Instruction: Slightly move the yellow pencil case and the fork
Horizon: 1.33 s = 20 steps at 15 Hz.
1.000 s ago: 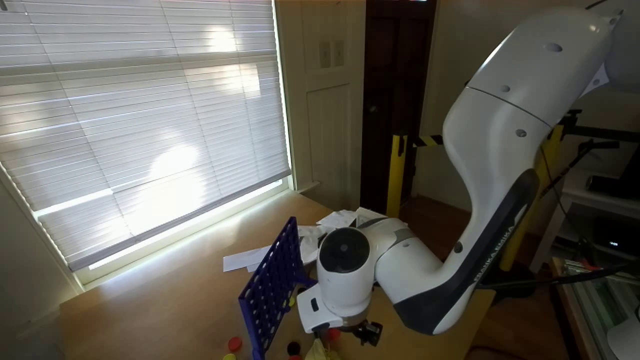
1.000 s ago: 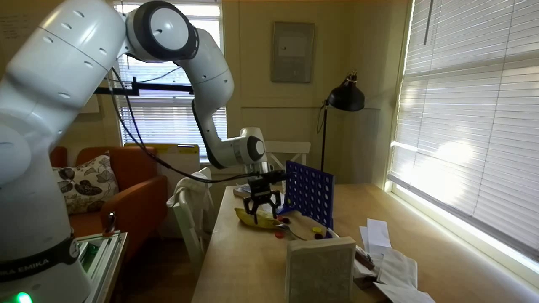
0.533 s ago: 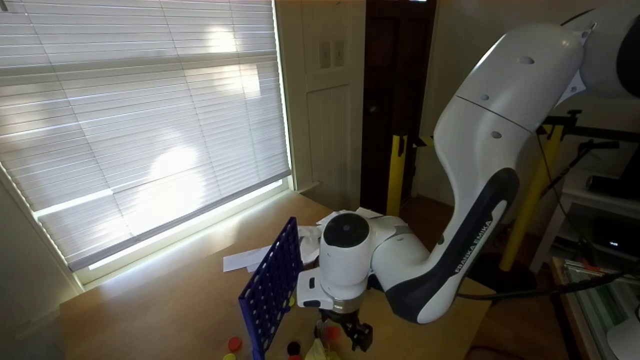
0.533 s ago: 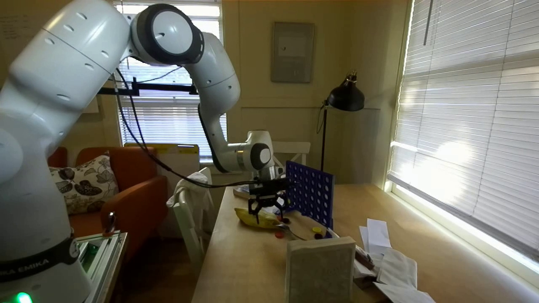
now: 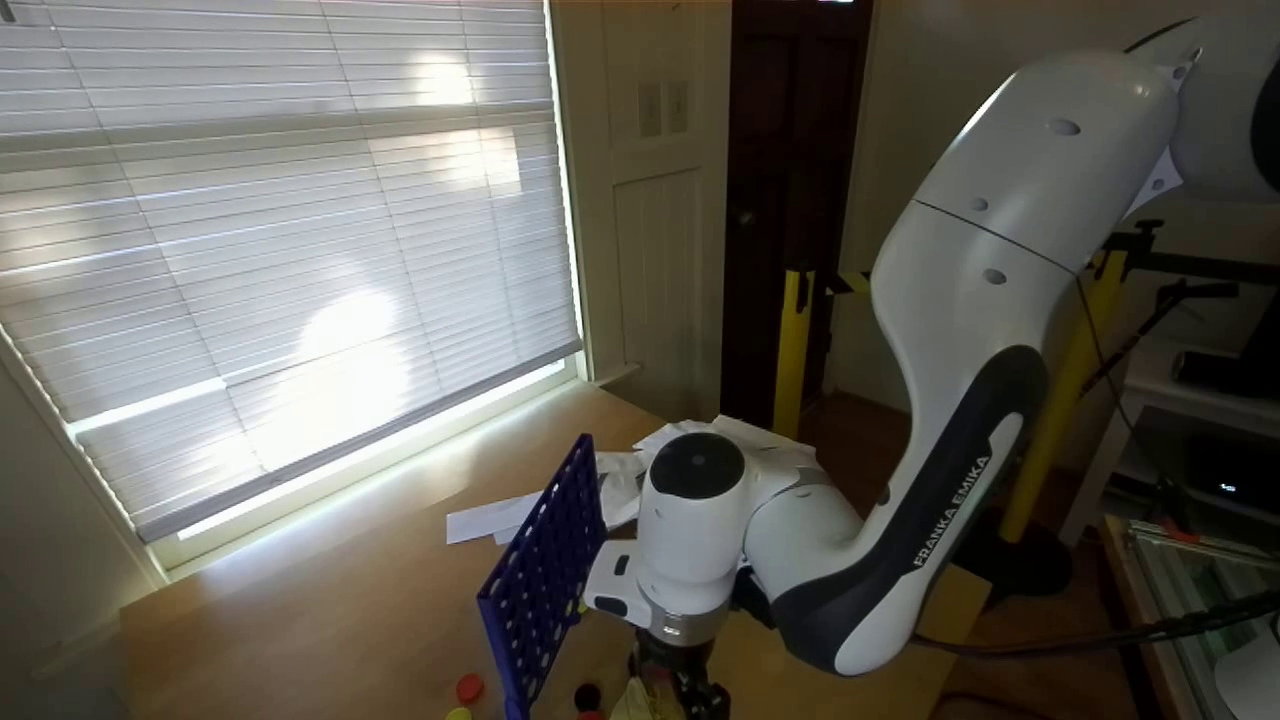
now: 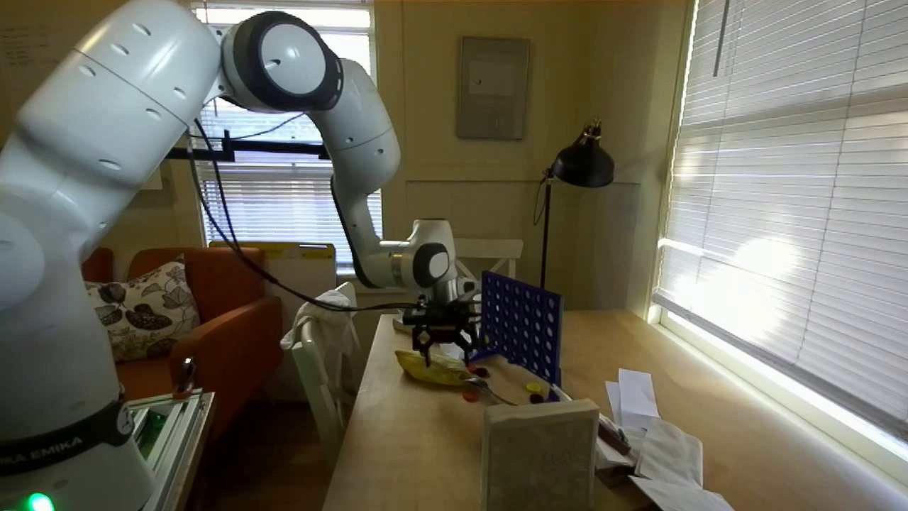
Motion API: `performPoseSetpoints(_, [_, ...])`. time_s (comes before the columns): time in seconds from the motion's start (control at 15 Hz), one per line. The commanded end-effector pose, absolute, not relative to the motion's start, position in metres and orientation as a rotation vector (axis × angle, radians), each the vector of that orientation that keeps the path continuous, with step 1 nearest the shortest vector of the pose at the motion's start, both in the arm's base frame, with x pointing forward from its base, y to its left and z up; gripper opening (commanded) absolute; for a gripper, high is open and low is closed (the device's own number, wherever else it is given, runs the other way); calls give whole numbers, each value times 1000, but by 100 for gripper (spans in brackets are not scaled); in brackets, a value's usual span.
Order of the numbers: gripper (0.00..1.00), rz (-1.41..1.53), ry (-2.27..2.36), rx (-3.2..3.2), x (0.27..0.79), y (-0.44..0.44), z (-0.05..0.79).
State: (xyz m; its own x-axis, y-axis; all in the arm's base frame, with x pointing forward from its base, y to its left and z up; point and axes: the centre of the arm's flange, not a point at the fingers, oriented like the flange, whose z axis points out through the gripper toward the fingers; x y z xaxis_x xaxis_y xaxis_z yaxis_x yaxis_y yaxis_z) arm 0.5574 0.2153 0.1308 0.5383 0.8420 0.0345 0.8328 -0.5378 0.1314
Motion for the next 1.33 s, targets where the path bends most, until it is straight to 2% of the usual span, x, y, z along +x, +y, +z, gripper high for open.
performPoseSetpoints(0.0, [100,140,1443,2671,563,216,127])
performPoseSetpoints(0.6, [99,155,1299,2661,580,210,112])
performPoseSetpoints(0.73, [95,157,1272,2666,580,213,108])
performPoseSetpoints(0.93, [80,153,1240,2668,579,217,104])
performPoseSetpoints(1.27, [83,145,1225,2669,580,219,100])
